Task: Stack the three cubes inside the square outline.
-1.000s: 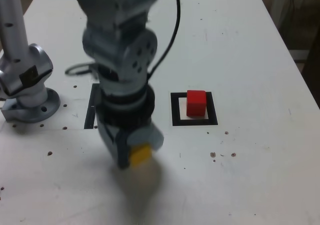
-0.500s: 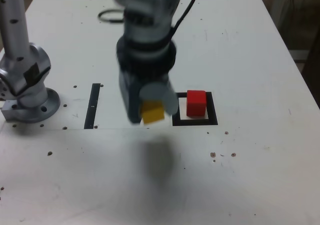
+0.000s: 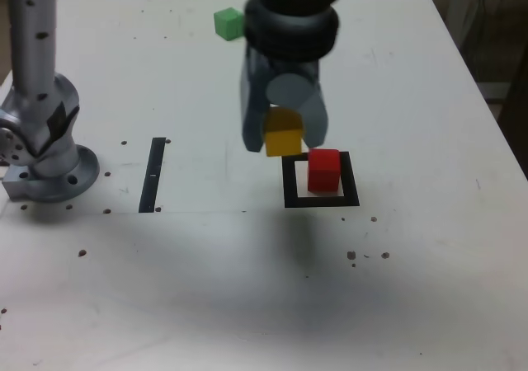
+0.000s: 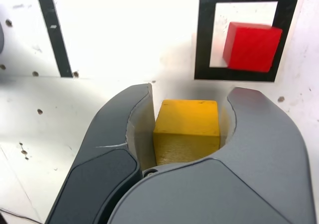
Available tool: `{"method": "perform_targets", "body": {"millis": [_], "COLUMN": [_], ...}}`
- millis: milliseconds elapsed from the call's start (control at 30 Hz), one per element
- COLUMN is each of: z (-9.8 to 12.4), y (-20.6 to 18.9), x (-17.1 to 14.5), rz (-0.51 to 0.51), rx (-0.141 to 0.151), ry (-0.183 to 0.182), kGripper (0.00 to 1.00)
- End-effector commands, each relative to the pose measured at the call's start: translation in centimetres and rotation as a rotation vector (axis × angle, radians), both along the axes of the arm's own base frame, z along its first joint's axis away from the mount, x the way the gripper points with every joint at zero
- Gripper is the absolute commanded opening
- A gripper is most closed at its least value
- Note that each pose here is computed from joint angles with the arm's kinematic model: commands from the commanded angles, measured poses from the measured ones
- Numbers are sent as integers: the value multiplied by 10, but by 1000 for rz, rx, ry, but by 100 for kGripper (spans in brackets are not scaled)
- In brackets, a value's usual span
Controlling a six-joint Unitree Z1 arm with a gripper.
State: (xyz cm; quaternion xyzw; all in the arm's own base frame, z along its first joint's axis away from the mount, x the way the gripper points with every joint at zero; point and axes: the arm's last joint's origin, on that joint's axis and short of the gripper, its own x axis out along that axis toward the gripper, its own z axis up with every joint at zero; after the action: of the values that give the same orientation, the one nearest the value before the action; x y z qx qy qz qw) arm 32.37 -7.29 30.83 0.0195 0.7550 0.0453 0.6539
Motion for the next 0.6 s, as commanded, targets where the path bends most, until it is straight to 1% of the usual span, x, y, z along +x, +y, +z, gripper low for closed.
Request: {"method": "perform_targets", "body": {"millis": [0, 100, 333, 567], "z": [-7, -14, -26, -33], "y": [4, 9, 20, 37], "x": [11, 23, 48, 59], "rz": [-10, -21, -38, -33], "rx": [-6, -12, -27, -46], "ry": [20, 33, 45, 59], "kGripper": [15, 15, 16, 18]}}
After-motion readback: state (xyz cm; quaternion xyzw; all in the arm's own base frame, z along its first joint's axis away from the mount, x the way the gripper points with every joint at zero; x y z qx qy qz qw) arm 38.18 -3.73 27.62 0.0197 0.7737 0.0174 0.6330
